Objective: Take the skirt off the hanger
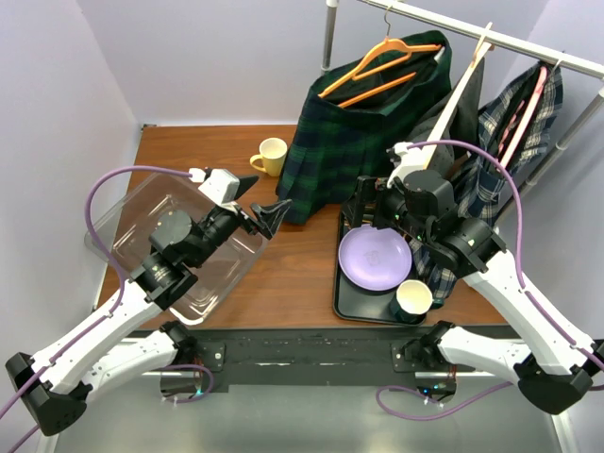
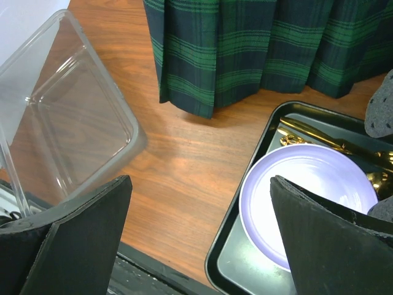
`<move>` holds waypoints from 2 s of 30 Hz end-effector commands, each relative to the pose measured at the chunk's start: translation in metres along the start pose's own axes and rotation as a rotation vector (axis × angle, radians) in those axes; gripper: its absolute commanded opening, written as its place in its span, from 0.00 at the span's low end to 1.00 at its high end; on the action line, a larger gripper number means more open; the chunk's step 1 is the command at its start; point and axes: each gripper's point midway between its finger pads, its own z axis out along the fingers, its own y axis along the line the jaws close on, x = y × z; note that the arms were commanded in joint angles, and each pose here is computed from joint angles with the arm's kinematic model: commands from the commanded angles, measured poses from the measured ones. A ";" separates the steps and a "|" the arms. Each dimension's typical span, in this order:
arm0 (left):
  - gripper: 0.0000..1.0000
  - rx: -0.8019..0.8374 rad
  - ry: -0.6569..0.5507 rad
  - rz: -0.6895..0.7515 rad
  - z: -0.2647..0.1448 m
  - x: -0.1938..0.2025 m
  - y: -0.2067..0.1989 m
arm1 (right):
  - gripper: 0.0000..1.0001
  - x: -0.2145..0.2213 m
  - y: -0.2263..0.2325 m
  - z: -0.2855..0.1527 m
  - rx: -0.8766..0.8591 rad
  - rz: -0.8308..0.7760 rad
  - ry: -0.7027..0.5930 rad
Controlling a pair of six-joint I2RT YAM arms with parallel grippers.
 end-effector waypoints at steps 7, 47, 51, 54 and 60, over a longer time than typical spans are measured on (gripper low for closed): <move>1.00 0.016 -0.047 0.020 0.001 -0.010 -0.003 | 0.99 -0.032 0.004 -0.018 0.003 0.066 -0.110; 1.00 0.047 -0.034 0.036 0.002 -0.008 -0.008 | 0.68 -0.206 -0.191 -0.162 1.082 0.011 -0.463; 1.00 0.052 -0.038 0.037 0.001 -0.010 -0.009 | 0.67 -0.196 -0.205 -0.157 1.101 0.018 -0.412; 1.00 0.052 -0.038 0.038 0.001 -0.010 -0.009 | 0.66 -0.184 -0.215 -0.150 1.093 0.047 -0.381; 1.00 0.058 -0.024 0.038 0.004 -0.005 -0.009 | 0.58 -0.173 -0.217 -0.121 0.954 0.098 -0.350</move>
